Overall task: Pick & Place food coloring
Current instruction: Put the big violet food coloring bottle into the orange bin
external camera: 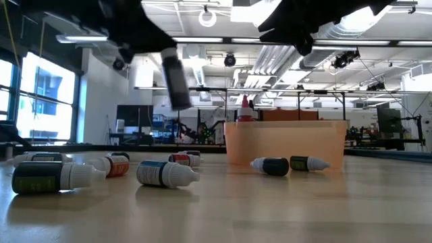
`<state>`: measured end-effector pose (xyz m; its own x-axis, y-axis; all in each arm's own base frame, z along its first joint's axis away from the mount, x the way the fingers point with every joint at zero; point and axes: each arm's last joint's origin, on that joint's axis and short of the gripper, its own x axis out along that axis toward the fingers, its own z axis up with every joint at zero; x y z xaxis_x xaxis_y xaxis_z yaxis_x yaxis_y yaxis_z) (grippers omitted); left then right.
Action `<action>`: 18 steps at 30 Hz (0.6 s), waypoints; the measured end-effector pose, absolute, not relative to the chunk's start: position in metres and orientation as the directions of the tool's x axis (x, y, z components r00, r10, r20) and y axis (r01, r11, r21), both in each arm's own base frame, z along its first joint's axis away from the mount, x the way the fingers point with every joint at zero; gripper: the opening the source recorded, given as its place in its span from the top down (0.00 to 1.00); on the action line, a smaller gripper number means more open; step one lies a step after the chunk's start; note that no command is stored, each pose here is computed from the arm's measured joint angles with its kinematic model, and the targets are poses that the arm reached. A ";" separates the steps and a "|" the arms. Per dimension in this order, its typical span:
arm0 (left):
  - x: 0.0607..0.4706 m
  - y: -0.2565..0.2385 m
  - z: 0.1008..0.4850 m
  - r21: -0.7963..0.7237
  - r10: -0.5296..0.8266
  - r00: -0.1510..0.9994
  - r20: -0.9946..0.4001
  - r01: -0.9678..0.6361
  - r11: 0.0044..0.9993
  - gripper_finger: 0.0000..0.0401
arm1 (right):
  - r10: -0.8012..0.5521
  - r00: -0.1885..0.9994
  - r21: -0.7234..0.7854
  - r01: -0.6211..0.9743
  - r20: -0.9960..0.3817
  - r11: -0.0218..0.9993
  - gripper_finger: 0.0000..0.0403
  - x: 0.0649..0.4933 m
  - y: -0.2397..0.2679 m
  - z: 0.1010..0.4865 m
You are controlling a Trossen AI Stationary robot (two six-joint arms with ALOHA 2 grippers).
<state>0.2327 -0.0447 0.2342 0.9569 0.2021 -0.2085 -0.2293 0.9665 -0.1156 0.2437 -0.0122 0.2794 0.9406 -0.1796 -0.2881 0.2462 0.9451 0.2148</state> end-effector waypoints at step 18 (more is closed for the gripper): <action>0.337 -0.016 0.245 -0.023 0.064 0.920 -0.386 -0.078 0.997 0.90 | -0.218 0.903 0.239 0.319 -0.370 0.917 0.69 0.219 -0.013 0.284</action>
<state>0.3366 -0.0163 0.2449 0.9203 0.0636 -0.3860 -0.0784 0.9967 -0.0228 0.2189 -0.0125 0.2839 0.9033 -0.2178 -0.3696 0.3190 0.9171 0.2390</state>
